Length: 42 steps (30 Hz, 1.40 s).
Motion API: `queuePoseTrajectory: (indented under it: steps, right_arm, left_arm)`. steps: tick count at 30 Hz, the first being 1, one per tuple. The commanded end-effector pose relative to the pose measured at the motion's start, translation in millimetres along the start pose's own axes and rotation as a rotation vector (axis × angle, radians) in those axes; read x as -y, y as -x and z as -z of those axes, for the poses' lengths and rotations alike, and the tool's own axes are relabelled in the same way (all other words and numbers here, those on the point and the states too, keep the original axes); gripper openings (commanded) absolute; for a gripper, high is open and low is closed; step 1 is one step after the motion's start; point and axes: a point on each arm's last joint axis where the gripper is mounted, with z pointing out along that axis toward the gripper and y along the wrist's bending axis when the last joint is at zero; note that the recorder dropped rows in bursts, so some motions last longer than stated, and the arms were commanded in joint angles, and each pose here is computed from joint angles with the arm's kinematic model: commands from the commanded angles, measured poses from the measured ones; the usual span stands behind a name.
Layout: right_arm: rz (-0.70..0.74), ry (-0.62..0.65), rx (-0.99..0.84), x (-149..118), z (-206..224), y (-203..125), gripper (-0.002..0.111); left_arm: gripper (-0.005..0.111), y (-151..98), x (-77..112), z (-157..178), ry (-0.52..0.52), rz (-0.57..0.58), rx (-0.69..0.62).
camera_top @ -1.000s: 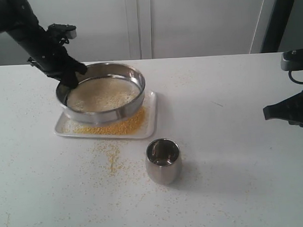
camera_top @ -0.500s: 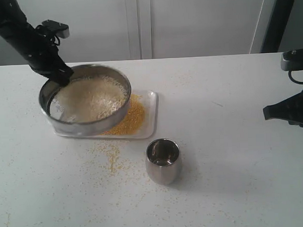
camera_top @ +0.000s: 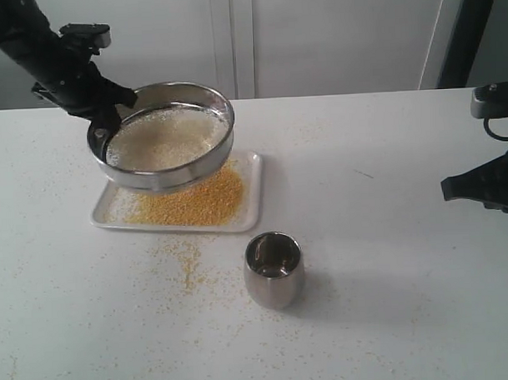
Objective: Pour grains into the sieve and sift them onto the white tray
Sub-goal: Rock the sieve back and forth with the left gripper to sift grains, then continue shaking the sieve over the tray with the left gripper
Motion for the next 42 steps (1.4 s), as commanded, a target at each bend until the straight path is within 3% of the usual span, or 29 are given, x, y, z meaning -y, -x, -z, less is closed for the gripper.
queuePoseTrajectory:
  steps: [1,2,3,4,6,7,10,11,13,14,18,19,20,21,22,23,25,27,28,29,32,33,34,36,37,38,39,41,42]
  right_arm:
    - [0.001,-0.006,0.015,1.8,1.5,2.4,0.000]
    - [0.001,-0.006,0.015,1.8,1.5,2.4,0.000]
    - [0.001,-0.006,0.015,1.8,1.5,2.4,0.000]
    - [0.001,-0.006,0.015,1.8,1.5,2.4,0.000]
    - [0.001,-0.006,0.015,1.8,1.5,2.4,0.000]
    - [0.001,-0.006,0.015,1.8,1.5,2.4,0.000]
    - [0.001,-0.006,0.015,1.8,1.5,2.4,0.000]
    - [0.001,-0.006,0.015,1.8,1.5,2.4,0.000]
    - [0.001,-0.006,0.015,1.8,1.5,2.4,0.000]
    - [0.001,-0.006,0.018,1.8,1.5,2.6,0.000]
    - [0.001,-0.006,0.018,1.8,1.5,2.6,0.000]
    - [0.001,-0.006,0.018,1.8,1.5,2.6,0.000]
    - [0.001,-0.006,0.018,1.8,1.5,2.6,0.000]
    - [0.001,-0.006,0.018,1.8,1.5,2.6,0.000]
    - [0.001,-0.006,0.018,1.8,1.5,2.6,0.000]
    - [0.001,-0.006,0.018,1.8,1.5,2.6,0.000]
    - [0.001,-0.006,0.016,1.8,1.5,2.4,0.000]
    - [0.001,-0.006,0.016,1.8,1.5,2.4,0.000]
    - [0.001,-0.006,0.016,1.8,1.5,2.4,0.000]
    - [0.001,-0.006,0.016,1.8,1.5,2.4,0.000]
    - [0.001,-0.006,0.016,1.8,1.5,2.4,0.000]
    - [0.001,-0.006,0.016,1.8,1.5,2.4,0.000]
    - [0.001,-0.006,0.016,1.8,1.5,2.4,0.000]
    - [0.001,-0.006,0.016,1.8,1.5,2.4,0.000]
    - [0.001,-0.006,0.017,1.8,1.5,2.6,0.000]
    - [0.001,-0.006,0.017,1.8,1.5,2.6,0.000]
    - [0.001,-0.006,0.017,1.8,1.5,2.6,0.000]
    - [0.001,-0.006,0.017,1.8,1.5,2.6,0.000]
    - [0.001,-0.006,0.017,1.8,1.5,2.6,0.000]
  left_arm:
    - [0.000,5.5,29.0,14.1,-0.251,-0.257,0.066]
    - [0.000,8.3,19.3,12.2,-0.146,-0.054,0.067]
    - [0.000,6.5,5.3,11.1,0.001,0.255,0.044]
    - [0.000,5.4,4.5,10.8,0.023,0.229,0.031]
    - [0.000,2.8,31.9,12.9,-0.241,-0.320,0.025]
    - [0.000,2.6,37.8,14.2,-0.307,-0.405,0.050]
    - [0.000,9.0,10.6,9.7,-0.011,0.200,0.059]
    - [0.000,8.2,10.2,9.6,-0.006,0.173,0.051]
    - [0.000,8.8,39.1,13.8,-0.293,-0.307,0.097]
    - [0.000,8.7,41.5,14.6,-0.317,-0.382,0.112]
    - [0.000,8.2,6.4,9.8,0.056,0.227,0.050]
    - [0.000,7.8,7.9,9.4,0.053,0.204,0.041]
    - [0.000,8.5,19.9,8.3,-0.032,0.001,0.032]
    - [0.000,9.1,38.9,10.2,-0.219,-0.299,0.069]
    - [0.000,6.2,47.2,12.4,-0.315,-0.450,0.075]
    - [0.000,6.8,48.5,12.9,-0.326,-0.489,0.092]
    - [0.000,11.2,29.0,7.2,-0.110,-0.211,0.078]
    - [0.000,7.8,8.5,6.9,0.105,0.191,0.040]
    - [0.000,6.3,5.8,7.3,0.136,0.231,0.029]
    - [0.000,6.0,9.9,6.6,0.104,0.118,0.013]
    - [0.000,2.3,38.9,7.3,-0.197,-0.405,-0.002]
    - [0.000,2.3,39.7,6.5,-0.205,-0.420,0.008]
    - [0.000,2.7,33.0,3.3,-0.131,-0.322,0.005]
    - [0.000,2.9,13.2,2.3,0.089,0.080,-0.008]
    - [0.000,1.4,8.9,2.8,0.138,0.193,-0.014]
    - [0.000,1.0,9.9,2.7,0.128,0.205,-0.018]
    - [0.000,1.7,17.6,2.1,0.041,0.091,-0.022]
    - [0.000,1.4,43.6,4.8,-0.250,-0.326,0.014]
    - [0.000,0.1,52.0,7.4,-0.348,-0.467,0.039]
